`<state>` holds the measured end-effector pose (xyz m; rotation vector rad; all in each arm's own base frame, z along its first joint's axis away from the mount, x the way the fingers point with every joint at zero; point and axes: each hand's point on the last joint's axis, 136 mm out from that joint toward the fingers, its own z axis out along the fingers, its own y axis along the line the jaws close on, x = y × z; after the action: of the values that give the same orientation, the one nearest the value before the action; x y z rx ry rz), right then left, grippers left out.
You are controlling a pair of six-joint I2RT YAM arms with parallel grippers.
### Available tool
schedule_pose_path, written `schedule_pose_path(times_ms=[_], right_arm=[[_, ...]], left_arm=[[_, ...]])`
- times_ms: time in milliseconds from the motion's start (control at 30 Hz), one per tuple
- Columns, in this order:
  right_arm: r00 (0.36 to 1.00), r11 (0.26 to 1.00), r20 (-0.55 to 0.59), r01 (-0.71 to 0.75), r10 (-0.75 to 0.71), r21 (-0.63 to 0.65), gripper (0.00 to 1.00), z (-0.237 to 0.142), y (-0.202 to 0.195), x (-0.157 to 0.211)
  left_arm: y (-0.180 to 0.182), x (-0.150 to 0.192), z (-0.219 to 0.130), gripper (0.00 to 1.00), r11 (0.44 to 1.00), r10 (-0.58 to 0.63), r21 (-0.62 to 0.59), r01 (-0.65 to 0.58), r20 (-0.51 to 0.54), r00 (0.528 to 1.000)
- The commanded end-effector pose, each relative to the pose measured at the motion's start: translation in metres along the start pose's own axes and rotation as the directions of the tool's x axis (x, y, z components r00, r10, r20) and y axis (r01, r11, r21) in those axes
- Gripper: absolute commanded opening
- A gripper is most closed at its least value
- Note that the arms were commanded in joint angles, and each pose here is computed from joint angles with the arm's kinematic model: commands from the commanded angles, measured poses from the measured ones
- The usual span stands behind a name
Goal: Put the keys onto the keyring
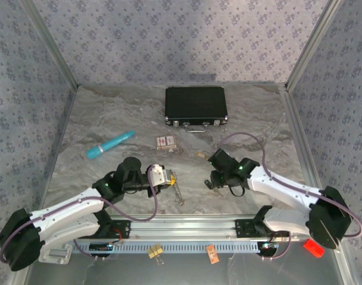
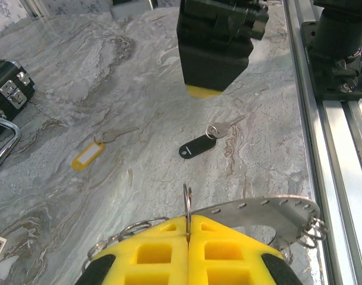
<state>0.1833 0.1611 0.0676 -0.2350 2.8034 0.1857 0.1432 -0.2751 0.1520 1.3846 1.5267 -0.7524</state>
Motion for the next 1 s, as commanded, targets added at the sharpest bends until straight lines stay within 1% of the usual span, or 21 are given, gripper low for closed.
schedule_pose_path(times_ms=[0,133,233,400,633,767,867,967], right_arm=[[0.995,1.0,-0.097,0.013,-0.015,-0.015,0.39,0.01,0.001,0.01],[0.985,0.998,-0.159,0.067,-0.069,-0.021,0.4,0.025,0.004,0.01],[0.98,0.996,-0.182,0.08,-0.084,-0.03,0.41,0.033,0.008,0.011],[0.969,0.991,-0.217,0.101,-0.117,-0.086,0.4,0.04,0.019,0.016],[0.965,0.986,-0.221,0.115,-0.139,-0.118,0.36,0.042,0.024,0.018],[0.964,0.981,-0.216,0.123,-0.154,-0.152,0.38,0.04,0.031,0.016],[0.964,0.98,-0.212,0.133,-0.162,-0.147,0.39,0.04,0.032,0.014],[0.96,0.982,-0.225,0.138,-0.165,-0.131,0.37,0.043,0.029,0.016]], left_arm=[[0.004,-0.023,-0.004,0.0,0.999,0.048,-0.018,-0.047,0.049,0.998],[0.003,-0.022,-0.003,0.0,0.999,0.052,-0.013,-0.051,0.044,0.998],[0.002,-0.022,-0.004,0.0,0.998,0.055,-0.013,-0.054,0.042,0.998],[0.001,-0.021,-0.003,0.0,0.998,0.056,-0.011,-0.055,0.039,0.998],[0.001,-0.02,-0.003,0.0,0.998,0.057,-0.009,-0.057,0.035,0.998],[0.001,-0.02,-0.003,0.0,0.998,0.057,-0.008,-0.056,0.035,0.998],[0.001,-0.021,-0.003,0.0,0.998,0.055,-0.007,-0.055,0.036,0.998],[0.0,-0.021,-0.003,0.0,0.998,0.056,-0.006,-0.056,0.035,0.998]])
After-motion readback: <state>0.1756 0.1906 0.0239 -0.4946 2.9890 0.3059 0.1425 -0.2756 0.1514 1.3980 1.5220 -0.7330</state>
